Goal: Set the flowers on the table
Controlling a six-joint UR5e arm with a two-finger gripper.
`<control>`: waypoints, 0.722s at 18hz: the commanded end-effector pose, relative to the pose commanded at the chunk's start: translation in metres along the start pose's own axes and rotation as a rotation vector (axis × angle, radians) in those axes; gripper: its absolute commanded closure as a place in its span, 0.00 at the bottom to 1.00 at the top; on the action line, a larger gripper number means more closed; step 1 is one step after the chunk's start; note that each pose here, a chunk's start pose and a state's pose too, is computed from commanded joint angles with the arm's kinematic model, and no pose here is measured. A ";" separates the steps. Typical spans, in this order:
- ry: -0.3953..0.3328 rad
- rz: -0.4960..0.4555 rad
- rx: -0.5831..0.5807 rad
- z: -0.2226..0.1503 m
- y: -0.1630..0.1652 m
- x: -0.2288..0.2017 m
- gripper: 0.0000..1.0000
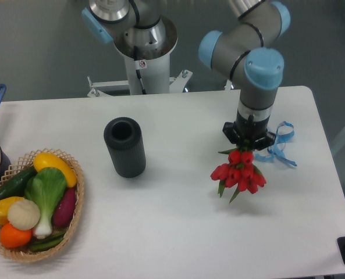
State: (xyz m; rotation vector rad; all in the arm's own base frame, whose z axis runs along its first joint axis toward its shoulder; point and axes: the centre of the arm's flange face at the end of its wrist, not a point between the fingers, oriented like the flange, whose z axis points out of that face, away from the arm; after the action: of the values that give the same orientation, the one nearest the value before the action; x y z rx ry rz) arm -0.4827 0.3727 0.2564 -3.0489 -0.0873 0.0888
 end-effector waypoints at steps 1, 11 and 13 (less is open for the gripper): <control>0.000 0.009 0.001 0.001 -0.006 0.001 0.49; -0.052 -0.038 0.031 -0.026 -0.009 0.002 0.00; -0.072 -0.035 0.042 -0.036 -0.007 0.003 0.00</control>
State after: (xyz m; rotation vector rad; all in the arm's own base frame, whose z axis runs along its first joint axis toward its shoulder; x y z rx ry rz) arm -0.4778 0.3765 0.2922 -3.0008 -0.1424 0.1958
